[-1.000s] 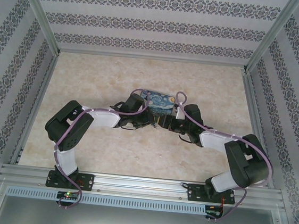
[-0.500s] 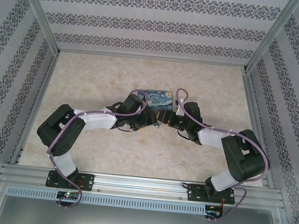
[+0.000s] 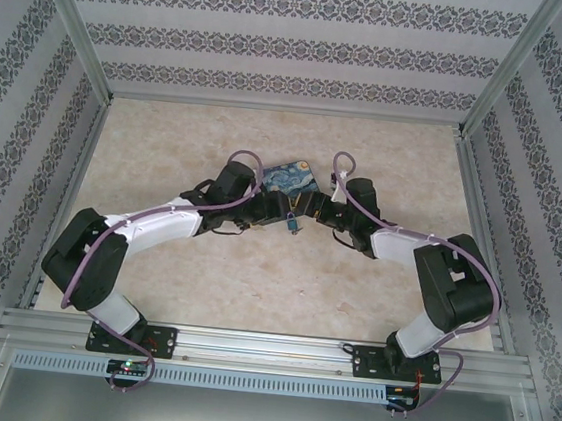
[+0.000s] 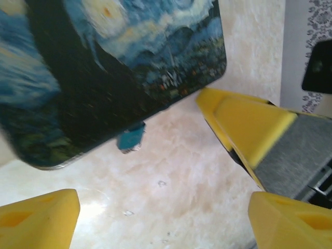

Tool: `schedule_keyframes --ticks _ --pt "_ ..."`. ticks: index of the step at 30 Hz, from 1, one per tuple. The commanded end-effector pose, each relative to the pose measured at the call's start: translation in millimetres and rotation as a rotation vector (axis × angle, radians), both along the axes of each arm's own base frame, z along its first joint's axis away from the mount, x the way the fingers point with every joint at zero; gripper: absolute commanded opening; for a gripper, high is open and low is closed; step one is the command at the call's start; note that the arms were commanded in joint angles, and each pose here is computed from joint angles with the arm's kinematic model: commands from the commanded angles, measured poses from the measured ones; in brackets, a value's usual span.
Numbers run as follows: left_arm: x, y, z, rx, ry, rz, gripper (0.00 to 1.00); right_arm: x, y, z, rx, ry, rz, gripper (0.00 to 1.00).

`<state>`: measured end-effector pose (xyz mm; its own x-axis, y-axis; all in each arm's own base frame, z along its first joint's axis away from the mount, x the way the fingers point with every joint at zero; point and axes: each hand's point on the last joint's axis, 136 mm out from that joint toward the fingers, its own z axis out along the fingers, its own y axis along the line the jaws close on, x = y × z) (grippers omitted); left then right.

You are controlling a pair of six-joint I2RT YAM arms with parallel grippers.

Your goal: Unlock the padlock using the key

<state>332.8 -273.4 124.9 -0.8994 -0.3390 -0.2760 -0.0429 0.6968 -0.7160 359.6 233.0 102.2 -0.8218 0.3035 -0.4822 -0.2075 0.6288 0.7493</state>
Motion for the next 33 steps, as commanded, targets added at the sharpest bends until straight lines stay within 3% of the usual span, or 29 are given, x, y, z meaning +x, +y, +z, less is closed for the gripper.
schedule_keyframes --ticks 1,4,13,33 --pt "10.6 21.0 19.1 0.052 -0.057 0.031 0.89 -14.7 -0.1 10.3 -0.002 -0.031 0.017 0.58" --pt "16.7 36.0 24.6 0.081 -0.073 0.056 1.00 -25.8 -5.0 4.8 -0.041 -0.038 0.020 0.58" --pt "23.8 68.3 28.4 0.214 -0.076 0.087 1.00 -39.5 -7.7 -32.9 -0.132 0.008 0.052 0.57" --pt "20.4 70.8 7.4 0.212 -0.016 0.103 1.00 -30.0 16.9 -60.1 -0.275 0.002 0.148 0.49"
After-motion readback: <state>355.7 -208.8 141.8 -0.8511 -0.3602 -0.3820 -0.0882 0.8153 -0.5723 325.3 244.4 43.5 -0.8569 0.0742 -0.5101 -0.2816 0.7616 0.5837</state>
